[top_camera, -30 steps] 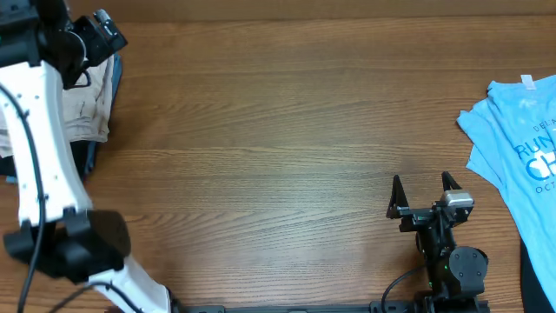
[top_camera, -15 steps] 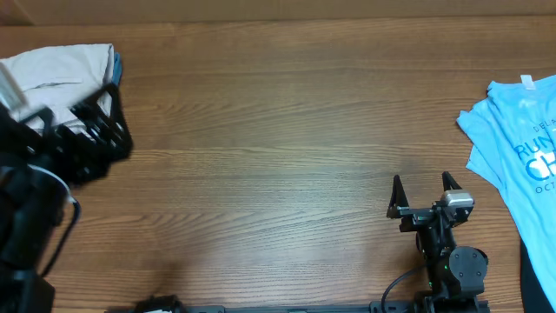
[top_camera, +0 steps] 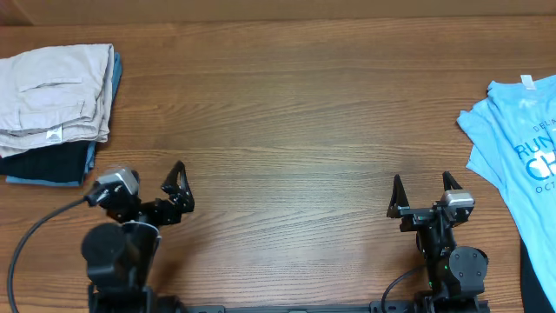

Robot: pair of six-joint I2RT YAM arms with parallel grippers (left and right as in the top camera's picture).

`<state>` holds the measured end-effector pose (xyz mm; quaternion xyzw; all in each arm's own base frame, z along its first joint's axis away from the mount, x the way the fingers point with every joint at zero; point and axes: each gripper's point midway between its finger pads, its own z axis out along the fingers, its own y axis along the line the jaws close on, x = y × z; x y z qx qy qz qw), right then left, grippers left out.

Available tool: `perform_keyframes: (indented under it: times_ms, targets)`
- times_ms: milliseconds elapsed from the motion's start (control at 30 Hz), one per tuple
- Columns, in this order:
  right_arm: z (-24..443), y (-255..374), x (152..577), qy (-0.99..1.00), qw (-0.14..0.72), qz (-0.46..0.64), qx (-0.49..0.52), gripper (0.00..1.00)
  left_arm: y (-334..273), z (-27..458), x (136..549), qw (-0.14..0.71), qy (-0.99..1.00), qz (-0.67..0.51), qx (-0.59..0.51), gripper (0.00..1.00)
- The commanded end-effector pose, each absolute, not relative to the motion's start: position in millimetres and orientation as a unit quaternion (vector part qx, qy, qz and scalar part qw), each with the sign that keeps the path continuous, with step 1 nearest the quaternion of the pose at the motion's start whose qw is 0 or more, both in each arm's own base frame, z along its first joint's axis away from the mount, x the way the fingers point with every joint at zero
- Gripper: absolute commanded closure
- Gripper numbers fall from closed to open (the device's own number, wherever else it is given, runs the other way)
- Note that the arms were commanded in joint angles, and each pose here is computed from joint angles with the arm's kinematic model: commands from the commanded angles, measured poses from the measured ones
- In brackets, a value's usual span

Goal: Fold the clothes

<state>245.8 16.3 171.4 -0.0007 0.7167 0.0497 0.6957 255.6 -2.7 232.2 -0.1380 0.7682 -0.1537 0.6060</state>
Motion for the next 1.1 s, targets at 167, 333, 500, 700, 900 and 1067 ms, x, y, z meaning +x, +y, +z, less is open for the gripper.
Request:
perform_keyframes:
  times_ms: [167, 333, 500, 700, 900, 1067]
  targets:
    - [170, 14, 246, 0.716, 0.697, 0.046, 0.003, 0.00, 6, 204, 256, 0.693, 0.712, -0.071, -0.093, 0.00]
    - [170, 14, 246, 0.716, 0.697, 0.046, 0.003, 0.00, 12, 183, 250, 0.712, 0.696, -0.042, -0.083, 0.00]
    - [170, 14, 246, 0.716, 0.697, 0.046, 0.003, 0.00, 10, 168, 247, 0.696, 0.717, 0.020, -0.014, 0.00]
    - [170, 14, 246, 0.716, 0.697, 0.046, 0.003, 0.00, 5, 157, 246, 0.679, 0.732, 0.046, 0.033, 0.00]
    - [170, 14, 246, 0.716, 0.697, 0.046, 0.003, 0.00, 5, 157, 246, 0.679, 0.732, 0.045, 0.031, 0.00]
    - [170, 14, 246, 0.716, 0.697, 0.046, 0.003, 0.00, 5, 156, 246, 0.679, 0.732, 0.045, 0.031, 0.00]
